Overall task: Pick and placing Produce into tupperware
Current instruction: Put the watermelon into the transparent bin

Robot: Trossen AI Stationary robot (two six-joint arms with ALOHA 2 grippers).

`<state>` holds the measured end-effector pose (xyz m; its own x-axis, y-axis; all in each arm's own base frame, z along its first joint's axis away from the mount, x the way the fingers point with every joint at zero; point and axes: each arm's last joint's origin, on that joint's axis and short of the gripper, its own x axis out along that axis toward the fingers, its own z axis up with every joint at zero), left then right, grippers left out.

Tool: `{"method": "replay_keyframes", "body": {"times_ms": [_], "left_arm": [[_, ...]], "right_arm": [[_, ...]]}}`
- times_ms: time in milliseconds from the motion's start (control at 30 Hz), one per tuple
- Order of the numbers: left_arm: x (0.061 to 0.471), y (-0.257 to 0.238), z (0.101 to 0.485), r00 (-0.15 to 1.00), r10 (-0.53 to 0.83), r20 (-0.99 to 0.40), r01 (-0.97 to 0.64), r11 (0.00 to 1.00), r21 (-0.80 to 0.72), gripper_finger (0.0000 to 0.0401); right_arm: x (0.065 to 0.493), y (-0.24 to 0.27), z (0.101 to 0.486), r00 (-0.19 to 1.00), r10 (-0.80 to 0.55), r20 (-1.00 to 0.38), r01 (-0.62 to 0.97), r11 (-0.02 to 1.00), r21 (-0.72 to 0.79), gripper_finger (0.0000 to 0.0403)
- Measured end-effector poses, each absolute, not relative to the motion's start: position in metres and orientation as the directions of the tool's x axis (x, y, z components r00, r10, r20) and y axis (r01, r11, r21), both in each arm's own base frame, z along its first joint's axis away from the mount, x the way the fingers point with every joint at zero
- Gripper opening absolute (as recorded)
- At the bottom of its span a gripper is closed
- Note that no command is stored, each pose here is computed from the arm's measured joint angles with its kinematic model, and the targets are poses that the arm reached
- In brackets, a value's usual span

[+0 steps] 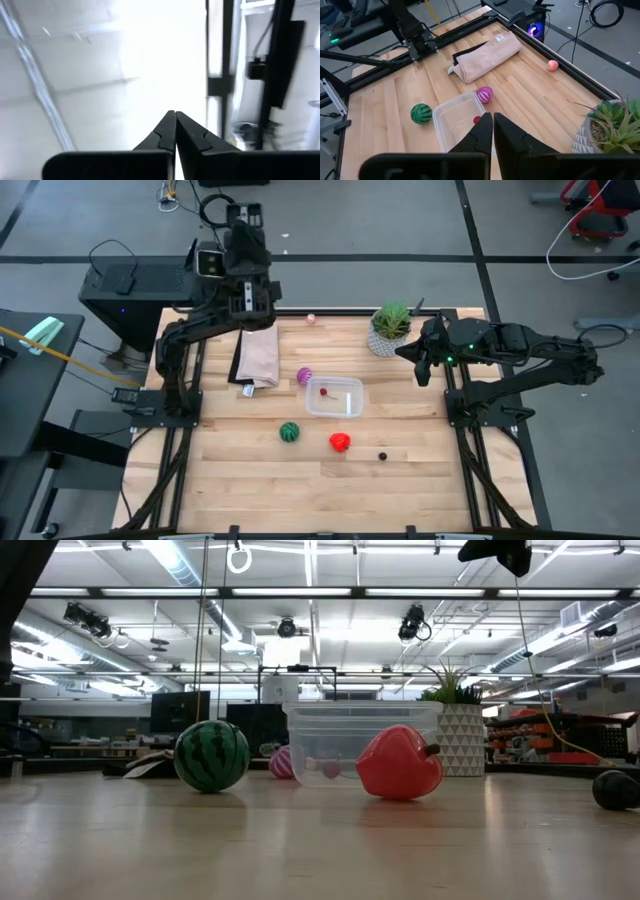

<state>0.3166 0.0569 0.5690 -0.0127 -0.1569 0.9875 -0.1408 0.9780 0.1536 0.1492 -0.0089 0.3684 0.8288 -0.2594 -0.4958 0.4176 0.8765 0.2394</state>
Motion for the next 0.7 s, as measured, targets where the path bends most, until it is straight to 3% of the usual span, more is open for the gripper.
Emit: {"method": "replay_keyframes", "body": {"times_ms": [133, 467, 700], "left_arm": [[0.318, 0.06, 0.545, -0.118, -0.114, 0.986, -0.154, 0.984, 0.096, 0.0006], [0.34, 0.076, 0.484, 0.114, 0.062, 0.992, -0.18, 0.983, -0.041, 0.0006], [0.326, 0.068, 0.417, 0.314, 0.328, 0.891, -0.269, 0.931, -0.248, 0.0015]], "right_arm": [[0.149, -0.009, 0.368, 0.829, -0.259, -0.496, 0.425, 0.868, 0.256, 0.0023], [0.149, -0.009, 0.368, 0.825, -0.259, -0.502, 0.427, 0.868, 0.255, 0.0023], [0.148, -0.009, 0.367, 0.819, -0.259, -0.512, 0.43, 0.868, 0.249, 0.0023]]}}
